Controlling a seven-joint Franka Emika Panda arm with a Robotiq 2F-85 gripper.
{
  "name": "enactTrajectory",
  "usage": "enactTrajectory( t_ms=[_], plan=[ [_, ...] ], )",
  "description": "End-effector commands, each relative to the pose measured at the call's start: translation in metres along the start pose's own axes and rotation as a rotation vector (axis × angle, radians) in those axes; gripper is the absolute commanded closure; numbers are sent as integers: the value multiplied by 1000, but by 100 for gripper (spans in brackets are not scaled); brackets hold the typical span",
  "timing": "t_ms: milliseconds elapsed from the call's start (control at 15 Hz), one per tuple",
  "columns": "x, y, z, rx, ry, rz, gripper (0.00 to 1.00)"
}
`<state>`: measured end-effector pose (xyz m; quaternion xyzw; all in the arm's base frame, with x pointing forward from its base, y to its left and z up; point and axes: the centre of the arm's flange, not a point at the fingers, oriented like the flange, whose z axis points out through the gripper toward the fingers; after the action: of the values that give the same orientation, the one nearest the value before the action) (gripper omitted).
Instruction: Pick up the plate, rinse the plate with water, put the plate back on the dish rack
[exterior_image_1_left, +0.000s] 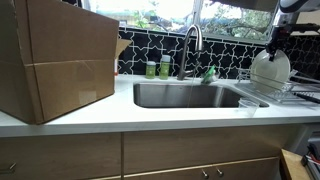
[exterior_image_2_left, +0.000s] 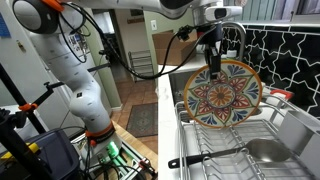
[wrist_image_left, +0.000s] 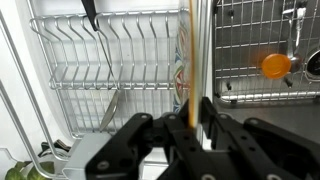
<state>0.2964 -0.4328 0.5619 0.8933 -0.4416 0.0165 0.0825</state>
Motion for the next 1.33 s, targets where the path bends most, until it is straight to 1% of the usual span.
enactTrajectory(
  t_ms=[0, 67, 133, 200, 267, 400, 467, 800, 867, 1133, 1267],
  plan=[
    [-1, 5, 10, 9, 1, -14, 97],
    [-1, 5, 10, 10, 0, -14, 97],
    [-1, 5, 11, 10, -1, -15, 93],
    [-1, 5, 11, 8, -1, -15, 72],
    [-1, 6, 11, 8, -2, -14, 62],
    [-1, 6, 14, 7, -9, -15, 49],
    [-1, 7, 14, 7, -10, -16, 40],
    [1, 11, 12, 12, -8, -18, 2],
    [0, 13, 9, 14, -9, -17, 0],
    [-8, 22, -17, -3, 19, -4, 0],
    [-8, 25, -23, -9, 37, -4, 0]
  ],
)
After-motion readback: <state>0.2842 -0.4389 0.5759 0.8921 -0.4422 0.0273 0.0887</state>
